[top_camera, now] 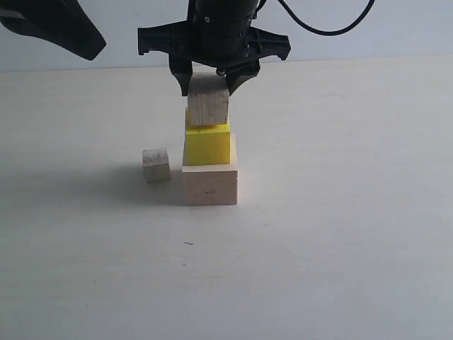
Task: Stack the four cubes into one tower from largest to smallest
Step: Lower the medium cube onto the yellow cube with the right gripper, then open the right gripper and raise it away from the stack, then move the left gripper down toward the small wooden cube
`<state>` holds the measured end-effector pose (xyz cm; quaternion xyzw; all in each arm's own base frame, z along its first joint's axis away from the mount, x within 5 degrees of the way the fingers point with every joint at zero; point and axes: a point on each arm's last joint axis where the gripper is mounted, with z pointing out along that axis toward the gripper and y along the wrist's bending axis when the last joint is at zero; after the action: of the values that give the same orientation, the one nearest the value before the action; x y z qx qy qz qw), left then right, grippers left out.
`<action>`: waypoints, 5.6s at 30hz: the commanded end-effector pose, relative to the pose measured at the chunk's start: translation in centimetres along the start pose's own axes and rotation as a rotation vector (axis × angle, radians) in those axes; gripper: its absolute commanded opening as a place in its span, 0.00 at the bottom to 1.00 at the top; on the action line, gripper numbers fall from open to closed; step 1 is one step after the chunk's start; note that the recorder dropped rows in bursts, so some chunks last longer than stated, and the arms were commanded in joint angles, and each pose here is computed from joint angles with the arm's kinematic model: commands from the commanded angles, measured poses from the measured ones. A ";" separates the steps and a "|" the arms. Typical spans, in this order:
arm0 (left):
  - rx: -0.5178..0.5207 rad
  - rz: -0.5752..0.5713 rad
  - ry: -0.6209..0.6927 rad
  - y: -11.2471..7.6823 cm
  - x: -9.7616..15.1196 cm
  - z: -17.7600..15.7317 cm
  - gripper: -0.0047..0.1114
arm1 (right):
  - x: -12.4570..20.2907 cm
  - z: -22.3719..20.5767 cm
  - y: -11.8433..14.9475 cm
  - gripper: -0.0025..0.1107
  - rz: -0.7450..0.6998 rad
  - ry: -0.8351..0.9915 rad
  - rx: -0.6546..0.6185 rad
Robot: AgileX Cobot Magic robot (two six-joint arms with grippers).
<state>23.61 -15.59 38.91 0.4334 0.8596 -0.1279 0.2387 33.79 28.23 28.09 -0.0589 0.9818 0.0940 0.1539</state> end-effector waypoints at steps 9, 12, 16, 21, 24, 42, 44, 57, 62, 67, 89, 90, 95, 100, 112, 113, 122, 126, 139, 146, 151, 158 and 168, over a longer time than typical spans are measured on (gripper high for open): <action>0.003 -0.006 -0.013 0.0 0.1 -0.3 0.04 | 0.0 0.4 0.2 0.02 -0.005 0.017 -0.001; 0.003 -0.006 -0.013 0.0 0.1 -0.3 0.04 | 0.1 0.4 0.2 0.02 -0.001 0.021 -0.007; 0.006 -0.007 -0.014 -0.1 0.1 -0.3 0.04 | 0.1 0.4 0.2 0.02 -0.004 0.021 -0.007; 0.005 -0.005 -0.014 -0.1 0.1 -0.3 0.04 | 0.0 0.4 0.2 0.02 -0.004 0.020 -0.006; 0.005 -0.005 -0.014 -0.1 0.1 -0.3 0.04 | 0.0 0.4 0.2 0.02 -0.005 0.019 -0.004; 0.007 -0.005 -0.015 -0.1 0.0 -0.3 0.04 | 0.1 0.4 0.2 0.42 -0.003 0.021 -0.008; 0.007 -0.005 -0.015 -0.1 0.0 -0.3 0.04 | 0.1 0.4 0.2 0.51 -0.003 0.021 -0.008; 0.019 -0.006 -0.021 -0.2 0.0 -0.3 0.04 | 0.1 0.4 0.2 0.69 0.001 0.023 -0.007; 0.019 -0.005 -0.021 -0.2 0.0 -0.3 0.04 | 0.2 -0.1 0.3 0.69 0.008 0.024 -0.025; 0.019 -0.005 -0.021 -0.2 0.0 -0.3 0.04 | 0.1 -2.1 0.3 0.69 0.009 -0.012 -0.048; 0.026 0.058 0.032 0.9 0.8 4.7 0.04 | 2.3 -13.3 -1.2 0.02 -0.396 -0.167 -0.145; 0.029 0.065 0.044 1.1 0.9 5.6 0.04 | 2.7 -13.4 -1.1 0.02 -0.419 -0.151 -0.177; 0.038 0.152 0.126 2.1 1.2 8.8 0.04 | 5.5 -14.7 -1.1 0.02 -0.503 -0.095 -0.330; -0.010 0.305 0.201 3.1 1.6 10.2 0.04 | 7.8 -15.8 -3.5 0.02 -0.556 -0.113 -0.249; -0.022 0.381 0.229 6.6 2.4 14.5 0.17 | 12.3 -18.6 -7.7 0.02 -0.590 -0.176 -0.154; -0.013 0.371 0.239 6.8 2.6 15.0 0.23 | 12.6 -18.7 -7.8 0.02 -0.590 -0.179 -0.155; 0.006 0.412 0.268 7.9 3.3 18.3 0.63 | 13.2 -19.5 -8.5 0.02 -0.596 -0.210 -0.138; 0.016 0.393 0.279 8.7 3.9 18.6 0.63 | 13.3 -19.7 -8.6 0.02 -0.595 -0.216 -0.139; 0.169 0.356 0.063 10.0 4.0 17.8 0.63 | 13.9 -21.1 -9.3 0.02 -0.598 -0.266 -0.134; 0.145 0.383 0.085 10.3 4.1 17.8 0.63 | 14.1 -21.5 -9.4 0.02 -0.598 -0.278 -0.137; 0.137 0.467 0.073 10.4 4.1 17.9 0.63 | 14.1 -21.5 -9.4 0.02 -0.597 -0.276 -0.140; 0.140 0.575 0.080 11.3 5.0 21.4 0.63 | 14.1 -21.5 -9.4 0.02 -0.597 -0.276 -0.140; 0.129 0.555 0.054 11.9 5.5 24.1 0.63 | 14.1 -21.5 -9.4 0.02 -0.597 -0.276 -0.140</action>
<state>37.52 -14.95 15.73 0.6761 0.7008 -0.0927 0.2079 15.65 13.58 42.10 -0.3393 0.8847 0.1191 0.2967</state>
